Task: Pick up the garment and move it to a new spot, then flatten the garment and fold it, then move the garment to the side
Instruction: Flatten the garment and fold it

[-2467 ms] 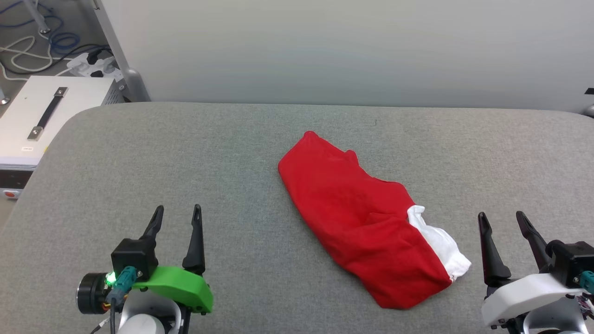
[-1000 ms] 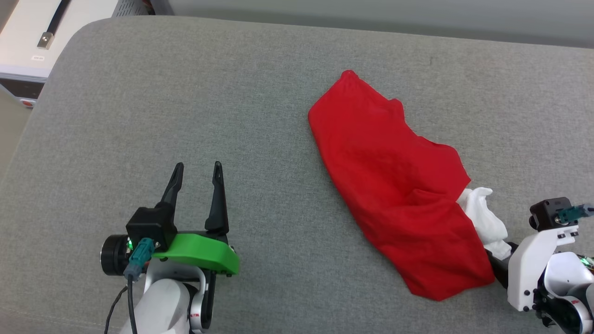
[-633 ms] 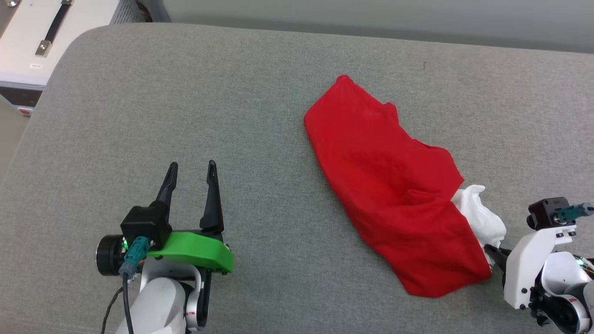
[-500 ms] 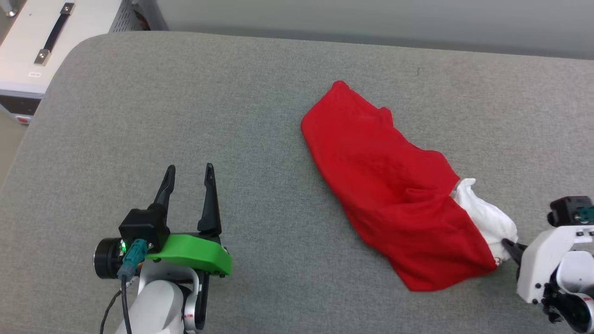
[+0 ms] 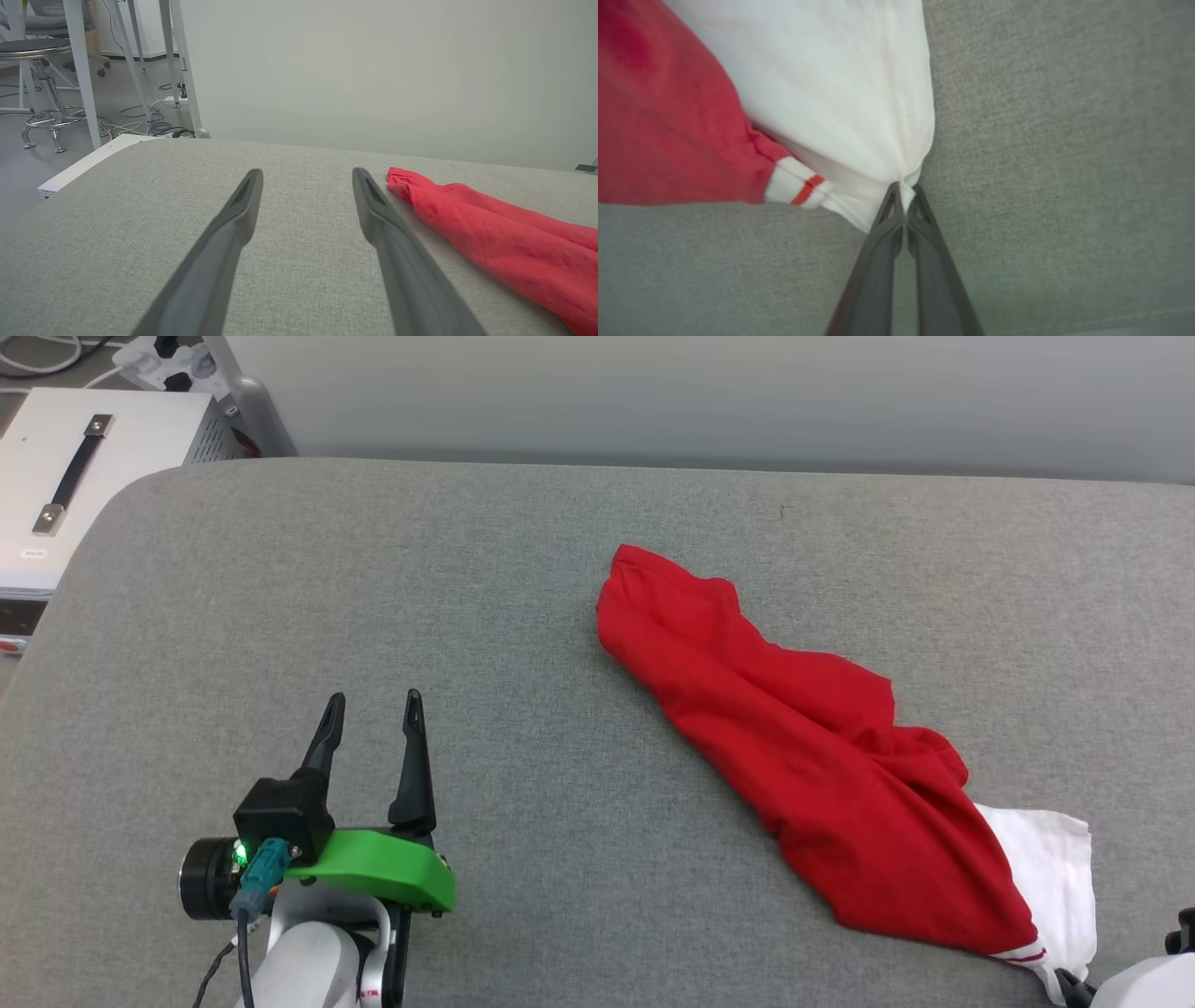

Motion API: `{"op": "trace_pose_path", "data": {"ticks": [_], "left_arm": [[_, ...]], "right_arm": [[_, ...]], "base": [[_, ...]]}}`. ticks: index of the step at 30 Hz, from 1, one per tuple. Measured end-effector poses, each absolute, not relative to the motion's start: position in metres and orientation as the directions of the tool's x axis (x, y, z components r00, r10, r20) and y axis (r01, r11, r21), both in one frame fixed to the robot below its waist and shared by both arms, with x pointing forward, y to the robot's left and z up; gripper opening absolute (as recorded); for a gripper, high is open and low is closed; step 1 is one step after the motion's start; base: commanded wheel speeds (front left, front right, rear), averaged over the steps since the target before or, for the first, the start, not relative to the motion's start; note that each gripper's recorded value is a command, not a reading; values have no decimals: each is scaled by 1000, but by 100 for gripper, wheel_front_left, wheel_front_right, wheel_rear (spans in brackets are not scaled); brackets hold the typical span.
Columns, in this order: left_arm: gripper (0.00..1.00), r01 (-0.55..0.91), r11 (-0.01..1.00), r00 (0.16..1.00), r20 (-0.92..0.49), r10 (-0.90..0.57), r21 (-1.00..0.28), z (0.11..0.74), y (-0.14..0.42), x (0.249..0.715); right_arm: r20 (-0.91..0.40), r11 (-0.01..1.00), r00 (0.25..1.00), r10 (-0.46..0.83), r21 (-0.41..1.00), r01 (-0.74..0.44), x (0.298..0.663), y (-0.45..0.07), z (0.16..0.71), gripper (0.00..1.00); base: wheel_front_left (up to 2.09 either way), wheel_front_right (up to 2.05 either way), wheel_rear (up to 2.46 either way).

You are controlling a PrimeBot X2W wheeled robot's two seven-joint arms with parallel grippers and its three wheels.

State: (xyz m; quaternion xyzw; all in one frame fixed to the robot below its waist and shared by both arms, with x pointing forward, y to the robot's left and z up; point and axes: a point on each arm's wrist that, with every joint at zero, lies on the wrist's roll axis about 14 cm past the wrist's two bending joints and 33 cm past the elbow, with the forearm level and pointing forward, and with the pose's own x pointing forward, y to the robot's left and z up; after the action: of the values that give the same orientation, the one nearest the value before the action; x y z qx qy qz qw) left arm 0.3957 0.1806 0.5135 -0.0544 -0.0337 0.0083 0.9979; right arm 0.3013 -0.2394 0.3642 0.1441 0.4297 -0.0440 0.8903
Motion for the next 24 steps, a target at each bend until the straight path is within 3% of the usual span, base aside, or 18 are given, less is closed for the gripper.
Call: {"op": "trace_pose_path", "data": {"ticks": [5, 6, 7, 8, 15, 24], "left_arm": [[100, -10, 993, 998, 67, 18, -115, 515, 180, 395], [100, -10, 993, 998, 65, 18, -115, 515, 180, 395], [100, -11, 993, 998, 61, 18, -116, 514, 180, 394], [100, -11, 993, 998, 58, 18, -116, 513, 180, 393], [100, -23, 993, 998, 53, 30, -117, 513, 184, 383], [100, -48, 992, 997, 59, 55, -117, 517, 193, 365]], "right_arm": [[-800, 946, 597, 60, 236, 222, 288, -233, 353, 0], [-793, 946, 607, 59, 239, 220, 290, -232, 353, 10], [-780, 946, 623, 56, 241, 217, 292, -231, 354, 93], [-760, 949, 648, 53, 239, 203, 296, -230, 358, 100], [-487, 970, 873, 11, 216, 108, 348, -224, 411, 100], [-205, 988, 977, 56, 151, -25, 372, -196, 476, 100]], "base": [[0, 0, 0], [0, 0, 0], [0, 0, 0], [0, 0, 0], [0, 0, 0], [0, 0, 0]]}}
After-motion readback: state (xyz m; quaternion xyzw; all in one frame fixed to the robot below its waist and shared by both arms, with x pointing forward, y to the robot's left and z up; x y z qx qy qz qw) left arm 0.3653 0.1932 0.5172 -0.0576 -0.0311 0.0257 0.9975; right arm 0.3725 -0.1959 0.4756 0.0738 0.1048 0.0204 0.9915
